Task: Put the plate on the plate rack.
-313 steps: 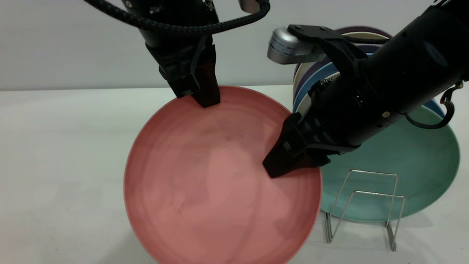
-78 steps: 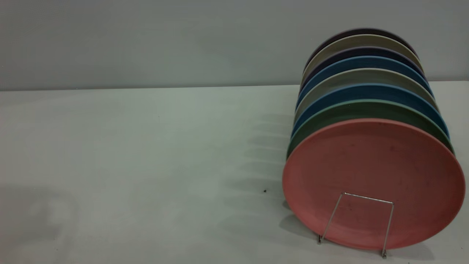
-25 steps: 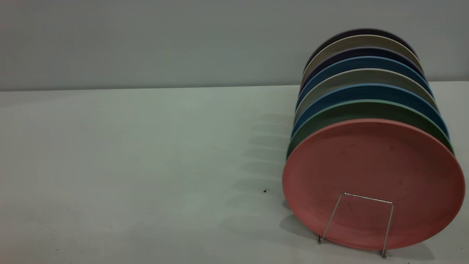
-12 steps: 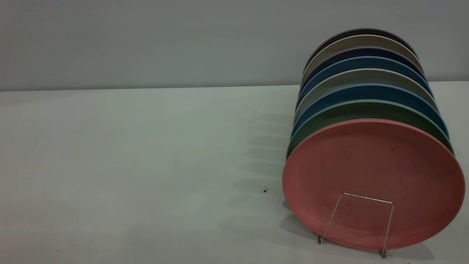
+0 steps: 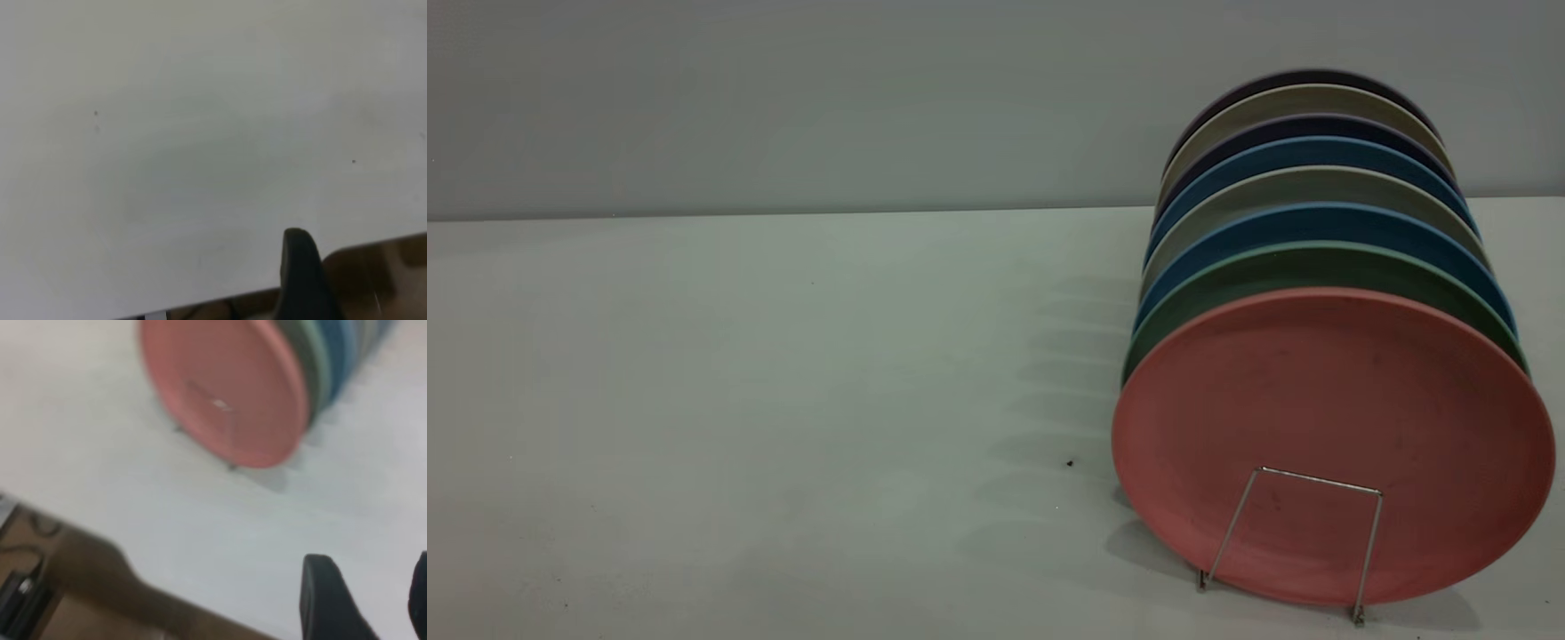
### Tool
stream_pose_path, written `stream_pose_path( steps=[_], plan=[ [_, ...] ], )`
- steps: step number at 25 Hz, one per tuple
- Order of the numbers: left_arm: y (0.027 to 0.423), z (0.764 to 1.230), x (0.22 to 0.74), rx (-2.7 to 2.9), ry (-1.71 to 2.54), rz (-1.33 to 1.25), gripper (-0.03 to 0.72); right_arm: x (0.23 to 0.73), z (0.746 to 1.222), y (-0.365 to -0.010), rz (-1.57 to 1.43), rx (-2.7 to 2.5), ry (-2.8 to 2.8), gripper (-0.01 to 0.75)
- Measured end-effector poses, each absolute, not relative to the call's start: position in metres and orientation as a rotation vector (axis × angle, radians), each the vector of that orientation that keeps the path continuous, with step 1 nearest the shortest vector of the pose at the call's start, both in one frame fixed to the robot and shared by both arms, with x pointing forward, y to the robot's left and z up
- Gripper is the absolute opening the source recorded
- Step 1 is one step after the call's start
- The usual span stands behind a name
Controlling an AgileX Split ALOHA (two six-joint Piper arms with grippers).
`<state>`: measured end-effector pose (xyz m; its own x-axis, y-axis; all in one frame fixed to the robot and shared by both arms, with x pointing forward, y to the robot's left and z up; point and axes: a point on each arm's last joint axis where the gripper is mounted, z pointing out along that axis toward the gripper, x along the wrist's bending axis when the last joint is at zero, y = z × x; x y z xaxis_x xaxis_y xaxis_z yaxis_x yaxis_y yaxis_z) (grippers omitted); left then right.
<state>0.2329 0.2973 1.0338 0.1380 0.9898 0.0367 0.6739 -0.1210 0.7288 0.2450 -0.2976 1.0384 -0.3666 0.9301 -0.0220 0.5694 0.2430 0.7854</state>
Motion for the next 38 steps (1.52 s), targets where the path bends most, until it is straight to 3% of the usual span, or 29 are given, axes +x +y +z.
stream_pose_path(
  steps=[11, 38],
  plan=[
    [0.297, 1.033, 0.222, 1.801, 1.547, 0.793, 0.487, 0.233, 1.038, -0.300, 0.867, 1.594, 1.638, 0.315],
    [0.297, 1.033, 0.222, 1.802, 1.546, 0.794, 0.487, 0.231, 1.038, -0.300, 0.882, 1.579, 1.639, 0.314]
  ],
)
